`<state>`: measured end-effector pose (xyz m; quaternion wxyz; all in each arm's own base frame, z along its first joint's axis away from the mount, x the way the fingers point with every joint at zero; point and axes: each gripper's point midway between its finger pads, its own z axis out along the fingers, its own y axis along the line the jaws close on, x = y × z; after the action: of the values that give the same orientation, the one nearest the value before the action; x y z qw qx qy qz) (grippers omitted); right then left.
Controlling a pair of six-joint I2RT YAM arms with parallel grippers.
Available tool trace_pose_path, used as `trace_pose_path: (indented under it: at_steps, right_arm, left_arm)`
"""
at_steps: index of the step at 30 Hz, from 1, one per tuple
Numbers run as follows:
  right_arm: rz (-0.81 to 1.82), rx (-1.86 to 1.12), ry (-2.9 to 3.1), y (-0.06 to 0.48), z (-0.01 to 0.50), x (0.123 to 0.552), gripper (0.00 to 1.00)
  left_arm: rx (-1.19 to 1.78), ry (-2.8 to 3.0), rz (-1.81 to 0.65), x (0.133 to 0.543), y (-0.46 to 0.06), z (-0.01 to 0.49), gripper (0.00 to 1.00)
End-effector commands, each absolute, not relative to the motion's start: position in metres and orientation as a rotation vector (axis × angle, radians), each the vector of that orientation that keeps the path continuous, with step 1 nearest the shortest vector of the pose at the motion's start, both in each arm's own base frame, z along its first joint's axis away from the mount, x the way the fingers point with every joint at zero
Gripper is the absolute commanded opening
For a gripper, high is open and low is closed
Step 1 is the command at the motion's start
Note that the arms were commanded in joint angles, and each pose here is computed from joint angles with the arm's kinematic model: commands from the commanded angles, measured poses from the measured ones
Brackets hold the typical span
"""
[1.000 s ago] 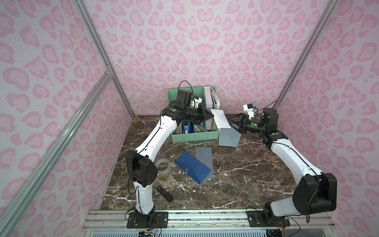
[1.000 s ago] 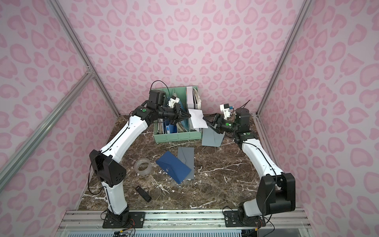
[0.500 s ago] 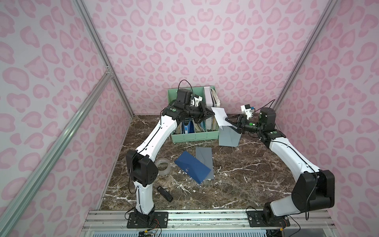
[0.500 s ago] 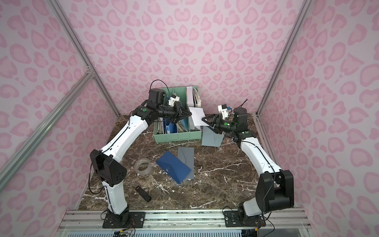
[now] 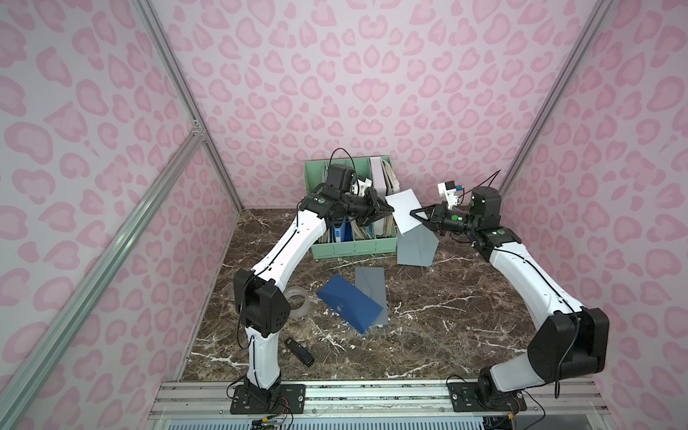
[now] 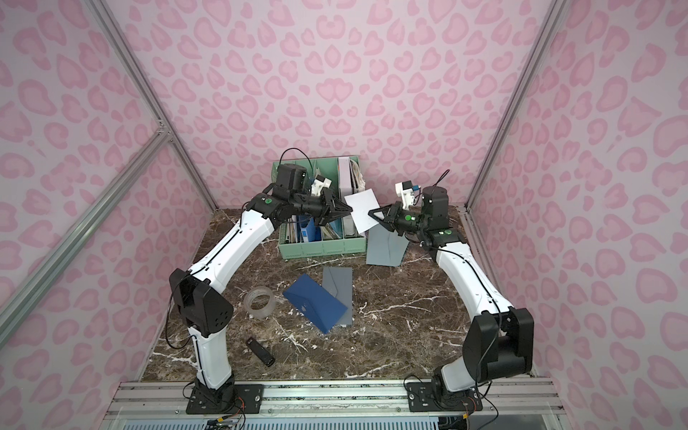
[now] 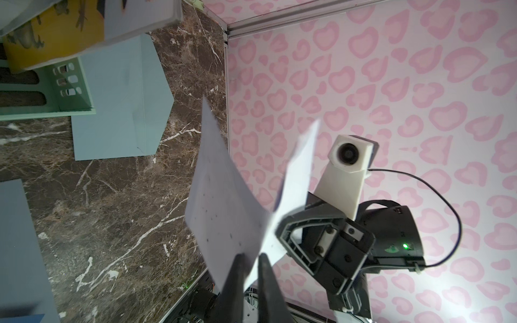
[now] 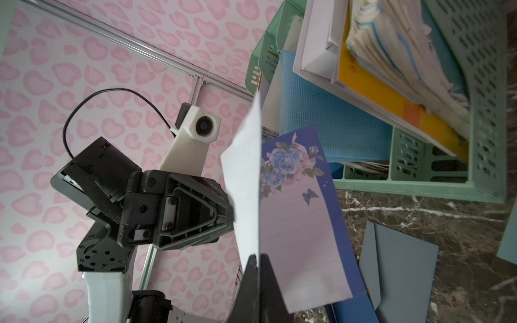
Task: Take the letter paper out of the envelope
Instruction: Unfold the letter paper.
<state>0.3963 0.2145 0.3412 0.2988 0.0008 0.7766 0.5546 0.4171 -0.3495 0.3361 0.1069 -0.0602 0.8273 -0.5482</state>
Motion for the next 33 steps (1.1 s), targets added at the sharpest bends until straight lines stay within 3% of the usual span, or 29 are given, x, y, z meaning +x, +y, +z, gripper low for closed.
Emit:
trace_pose_path:
  at_steps: [1, 8, 13, 21, 26, 28, 33]
  right_arm:
    - [1.155, -0.064, 2.094, 0.196, 0.341, 0.403, 0.00]
    - [0.383, -0.410, 2.063, 0.206, 0.335, 0.386, 0.00]
    - [-0.028, -0.573, 1.806, 0.217, 0.332, 0.359, 0.00]
    - [-0.149, -0.758, 1.554, 0.230, 0.344, 0.335, 0.00]
    - [-0.168, -0.850, 1.481, 0.241, 0.341, 0.325, 0.00]
    - [-0.176, -0.861, 1.474, 0.243, 0.341, 0.324, 0.00]
    - [-0.128, -0.947, 1.446, 0.258, 0.336, 0.315, 0.00]
  left_arm:
    - [-0.206, 2.462, -1.540, 0.417, -0.338, 0.331, 0.50]
    - [-0.259, 2.445, -1.484, 0.419, -0.322, 0.353, 0.67]
    - [-0.415, 2.508, -1.439, 0.421, -0.307, 0.350, 0.71]
    - [-0.491, 2.705, -1.298, 0.407, -0.271, 0.324, 0.77]
    - [-0.460, 2.719, -1.390, 0.405, -0.284, 0.321, 0.81]
    - [-0.447, 2.714, -1.408, 0.403, -0.287, 0.322, 0.89]
    - [-0.427, 2.711, -1.416, 0.401, -0.288, 0.319, 0.91]
